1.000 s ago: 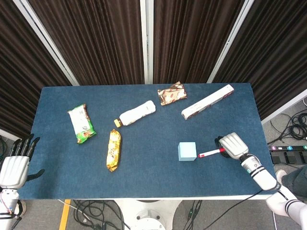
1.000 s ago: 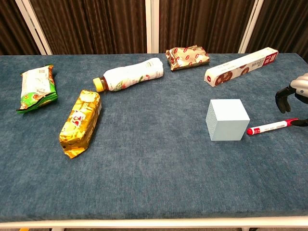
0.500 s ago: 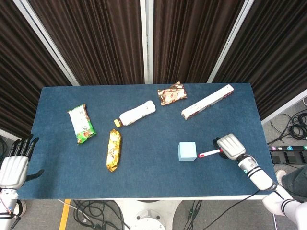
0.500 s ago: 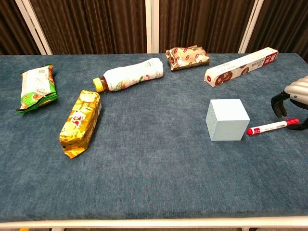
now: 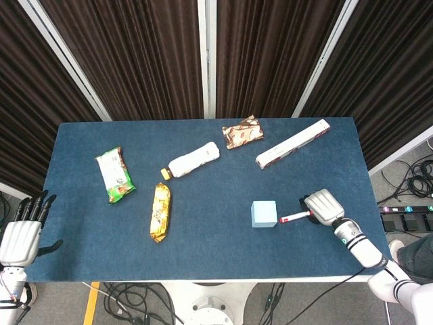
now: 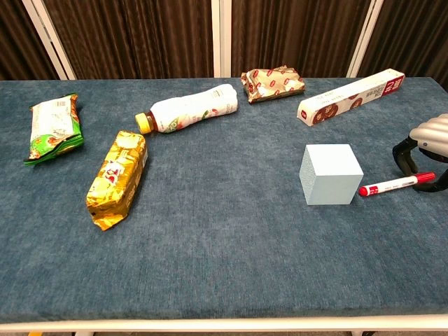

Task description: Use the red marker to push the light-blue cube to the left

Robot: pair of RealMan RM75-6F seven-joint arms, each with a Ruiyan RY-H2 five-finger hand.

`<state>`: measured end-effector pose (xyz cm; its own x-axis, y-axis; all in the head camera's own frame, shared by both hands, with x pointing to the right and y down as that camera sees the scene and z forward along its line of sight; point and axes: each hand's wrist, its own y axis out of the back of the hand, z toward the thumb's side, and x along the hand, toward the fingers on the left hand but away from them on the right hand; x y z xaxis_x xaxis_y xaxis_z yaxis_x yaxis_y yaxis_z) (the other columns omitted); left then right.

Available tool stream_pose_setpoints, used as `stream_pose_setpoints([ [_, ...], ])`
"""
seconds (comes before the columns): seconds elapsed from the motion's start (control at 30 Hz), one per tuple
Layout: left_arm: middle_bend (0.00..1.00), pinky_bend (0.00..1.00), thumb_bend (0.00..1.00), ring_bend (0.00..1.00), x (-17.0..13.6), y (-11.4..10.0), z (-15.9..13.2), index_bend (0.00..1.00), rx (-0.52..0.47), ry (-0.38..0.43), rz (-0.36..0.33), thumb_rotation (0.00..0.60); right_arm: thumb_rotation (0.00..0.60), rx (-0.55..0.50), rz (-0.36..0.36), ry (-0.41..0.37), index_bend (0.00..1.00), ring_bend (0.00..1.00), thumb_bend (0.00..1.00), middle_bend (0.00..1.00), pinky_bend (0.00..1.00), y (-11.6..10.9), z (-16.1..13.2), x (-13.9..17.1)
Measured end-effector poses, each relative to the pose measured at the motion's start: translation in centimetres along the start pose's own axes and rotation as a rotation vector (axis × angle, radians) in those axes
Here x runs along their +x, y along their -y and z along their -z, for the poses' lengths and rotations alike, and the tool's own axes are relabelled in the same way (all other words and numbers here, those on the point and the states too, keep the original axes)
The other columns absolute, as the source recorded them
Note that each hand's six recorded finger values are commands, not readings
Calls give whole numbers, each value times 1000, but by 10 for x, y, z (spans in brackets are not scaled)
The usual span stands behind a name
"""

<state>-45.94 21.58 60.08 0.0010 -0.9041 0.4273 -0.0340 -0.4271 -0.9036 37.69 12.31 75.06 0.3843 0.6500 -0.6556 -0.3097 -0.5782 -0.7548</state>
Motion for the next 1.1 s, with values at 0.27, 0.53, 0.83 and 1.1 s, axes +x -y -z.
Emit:
stream_pose_setpoints([
  [0.27,42,70,1,3,0,1,2,65,-6,-4,8,600,600,-5,-15,4,603,840,162,567,943,4,0,-2],
  [0.53,42,69,1,3,1,1,3,65,-8,-6,7,600,600,-12,-14,0,539,835,114,539,939,5,-1,-3],
  [0.83,42,70,1,3,4,0,3,65,-12,-3,4,600,600,-18,-9,7,479,829,102,548,939,3,2,-4],
  [1.1,42,69,1,3,5,2,3,65,-13,-4,9,600,600,-25,-13,13,452,821,94,555,939,5,3,-5],
])
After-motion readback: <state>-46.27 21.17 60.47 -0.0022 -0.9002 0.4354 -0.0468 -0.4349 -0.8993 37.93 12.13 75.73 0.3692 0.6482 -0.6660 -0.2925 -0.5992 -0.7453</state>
